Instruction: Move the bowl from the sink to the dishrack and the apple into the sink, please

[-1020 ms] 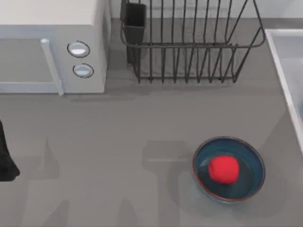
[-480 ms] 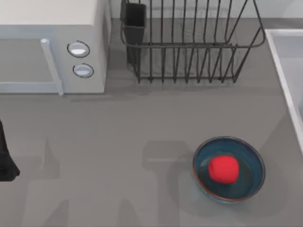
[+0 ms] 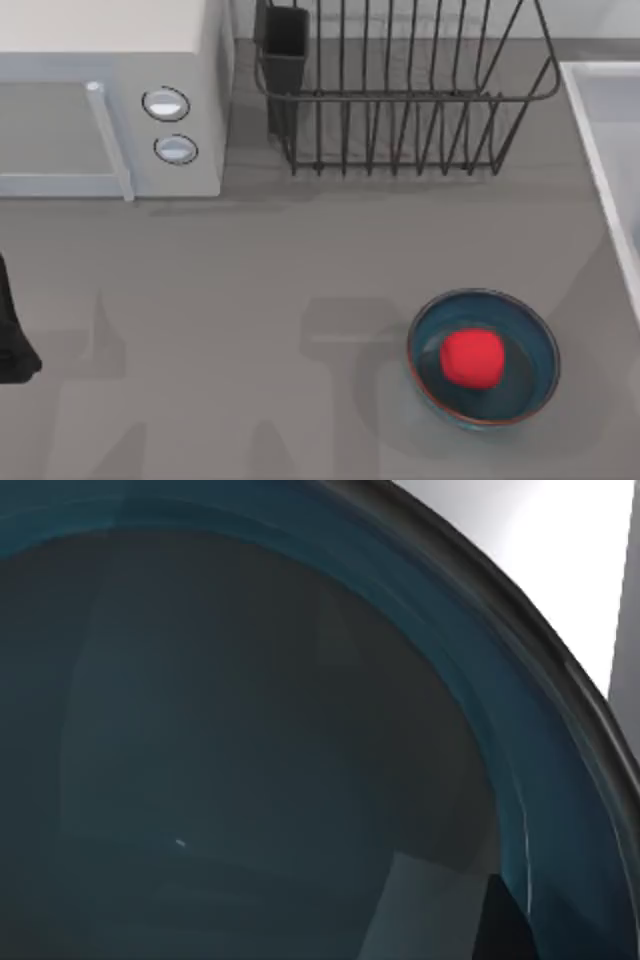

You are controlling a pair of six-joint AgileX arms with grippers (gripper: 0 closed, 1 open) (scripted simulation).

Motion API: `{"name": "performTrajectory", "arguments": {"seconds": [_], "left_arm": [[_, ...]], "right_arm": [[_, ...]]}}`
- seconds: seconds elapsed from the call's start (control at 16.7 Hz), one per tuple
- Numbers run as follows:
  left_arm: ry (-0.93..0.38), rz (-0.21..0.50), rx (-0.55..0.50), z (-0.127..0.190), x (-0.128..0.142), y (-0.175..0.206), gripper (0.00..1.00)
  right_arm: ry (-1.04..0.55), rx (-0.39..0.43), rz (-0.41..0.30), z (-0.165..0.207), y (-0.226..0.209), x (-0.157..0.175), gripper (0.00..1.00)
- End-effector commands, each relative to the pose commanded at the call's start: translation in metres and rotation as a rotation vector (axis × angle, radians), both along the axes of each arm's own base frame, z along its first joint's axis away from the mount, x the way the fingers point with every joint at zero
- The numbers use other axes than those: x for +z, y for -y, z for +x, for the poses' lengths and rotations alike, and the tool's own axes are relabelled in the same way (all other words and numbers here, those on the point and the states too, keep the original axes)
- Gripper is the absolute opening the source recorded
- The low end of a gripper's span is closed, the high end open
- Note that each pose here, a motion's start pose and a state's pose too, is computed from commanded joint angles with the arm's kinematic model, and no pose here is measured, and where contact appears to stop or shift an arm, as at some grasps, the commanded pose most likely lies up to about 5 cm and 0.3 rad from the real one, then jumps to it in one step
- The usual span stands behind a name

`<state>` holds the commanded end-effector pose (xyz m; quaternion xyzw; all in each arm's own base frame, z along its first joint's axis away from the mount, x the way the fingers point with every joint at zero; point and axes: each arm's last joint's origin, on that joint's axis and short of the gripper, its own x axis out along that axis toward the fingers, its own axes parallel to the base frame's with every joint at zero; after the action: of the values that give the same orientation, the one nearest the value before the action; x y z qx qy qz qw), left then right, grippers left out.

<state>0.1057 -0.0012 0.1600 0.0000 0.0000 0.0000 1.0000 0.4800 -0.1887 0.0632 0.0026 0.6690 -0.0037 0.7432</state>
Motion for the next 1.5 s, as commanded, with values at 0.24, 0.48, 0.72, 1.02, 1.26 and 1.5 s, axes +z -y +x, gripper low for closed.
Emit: {"name": "performTrajectory", "arguments": {"seconds": [0.24,0.48,0.72,1.02,1.26,1.5], "left_arm": [[0.0,0.0,0.0,0.0,0.0,0.0,1.0],[0.0,0.0,0.0,0.0,0.0,0.0,1.0],[0.0,0.0,0.0,0.0,0.0,0.0,1.0],[0.0,0.0,0.0,0.0,0.0,0.0,1.0],[0.0,0.0,0.0,0.0,0.0,0.0,1.0],[0.0,0.0,0.0,0.0,0.0,0.0,1.0]], "right_arm": [[-0.002,0.004,0.001,-0.033,0.022,0.063,0.0],[-0.001,0.008,-0.002,-0.104,0.037,0.158,0.0],[0.003,0.006,-0.009,-0.197,0.026,0.239,0.0],[0.001,0.002,-0.005,-0.281,-0.003,0.283,0.0],[-0.001,0.001,0.0,-0.295,-0.009,0.288,0.0],[0.001,0.004,-0.002,-0.293,-0.009,0.288,0.0]]}}
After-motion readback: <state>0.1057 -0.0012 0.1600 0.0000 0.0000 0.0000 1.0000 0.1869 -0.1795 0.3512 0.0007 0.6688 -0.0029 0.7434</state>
